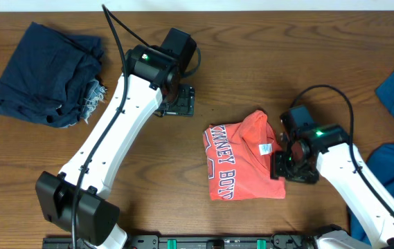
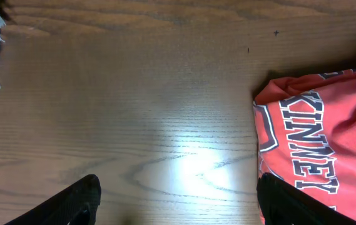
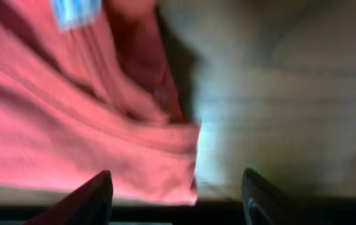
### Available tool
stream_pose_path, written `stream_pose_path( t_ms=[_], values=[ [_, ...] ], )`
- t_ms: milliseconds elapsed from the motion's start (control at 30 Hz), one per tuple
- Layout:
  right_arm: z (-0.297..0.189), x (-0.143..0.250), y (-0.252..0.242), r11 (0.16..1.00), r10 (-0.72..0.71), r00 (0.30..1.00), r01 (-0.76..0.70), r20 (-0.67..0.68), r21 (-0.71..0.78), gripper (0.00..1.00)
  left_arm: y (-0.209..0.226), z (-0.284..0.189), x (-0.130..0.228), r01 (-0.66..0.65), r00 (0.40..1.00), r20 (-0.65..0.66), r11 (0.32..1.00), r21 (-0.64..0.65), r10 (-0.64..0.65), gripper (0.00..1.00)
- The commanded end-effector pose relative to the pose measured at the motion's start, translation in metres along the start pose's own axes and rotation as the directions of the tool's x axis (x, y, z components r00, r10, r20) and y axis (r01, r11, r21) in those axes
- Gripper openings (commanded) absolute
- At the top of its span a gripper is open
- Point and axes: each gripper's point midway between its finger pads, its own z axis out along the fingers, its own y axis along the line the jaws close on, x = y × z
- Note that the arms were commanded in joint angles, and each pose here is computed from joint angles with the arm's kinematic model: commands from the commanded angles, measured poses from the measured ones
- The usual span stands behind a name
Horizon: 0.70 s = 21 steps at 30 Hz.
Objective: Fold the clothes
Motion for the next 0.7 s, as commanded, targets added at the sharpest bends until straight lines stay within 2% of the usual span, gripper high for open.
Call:
stream_pose_path(
  t_ms=[0, 67, 167, 267, 333, 400, 433, 567, 667],
  values=[
    [-0.008, -0.031, -0.003, 0.999, 0.036, 0.992, -0.034, 0.122, -0.020, 0.56, 0.003, 0.002, 0.003, -0.007, 1.000, -0.015, 1.000, -0.011, 0.007, 0.81],
    [-0.013, -0.056, 0.005, 0.996, 0.029, 0.977, -0.011, 0.210, -0.088, 0.47, 0.002, 0.003, 0.005, -0.008, 1.000, -0.022, 1.000, -0.003, 0.008, 0.81],
    [-0.029, -0.097, 0.024, 0.976, -0.023, 0.930, 0.100, 0.367, -0.194, 0.42, -0.008, 0.007, 0.011, -0.007, 0.999, -0.054, 0.999, 0.051, 0.010, 0.81],
    [-0.037, -0.122, 0.040, 0.957, -0.025, 0.890, 0.153, 0.454, -0.246, 0.38, -0.014, 0.014, 0.017, -0.004, 0.996, -0.085, 0.996, 0.086, 0.012, 0.81],
    [-0.035, -0.132, 0.048, 0.949, -0.030, 0.880, 0.174, 0.475, -0.263, 0.40, -0.013, 0.020, 0.022, -0.005, 0.995, -0.102, 0.997, 0.080, 0.013, 0.81],
    [-0.027, -0.140, 0.053, 0.944, -0.033, 0.879, 0.183, 0.476, -0.273, 0.52, -0.012, 0.025, 0.026, -0.005, 0.993, -0.118, 0.997, 0.073, 0.013, 0.81],
    [-0.021, -0.143, 0.054, 0.944, -0.034, 0.881, 0.183, 0.472, -0.274, 0.53, -0.011, 0.027, 0.027, -0.005, 0.992, -0.124, 0.997, 0.071, 0.014, 0.81],
    [0.004, -0.153, 0.057, 0.942, -0.039, 0.897, 0.180, 0.441, -0.282, 0.53, -0.011, 0.032, 0.030, -0.005, 0.991, -0.132, 0.998, 0.068, 0.014, 0.81],
    [0.010, -0.157, 0.065, 0.927, -0.052, 0.897, 0.206, 0.438, -0.313, 0.46, -0.011, 0.032, 0.029, -0.005, 0.991, -0.130, 0.998, 0.069, 0.014, 0.81]
  ],
)
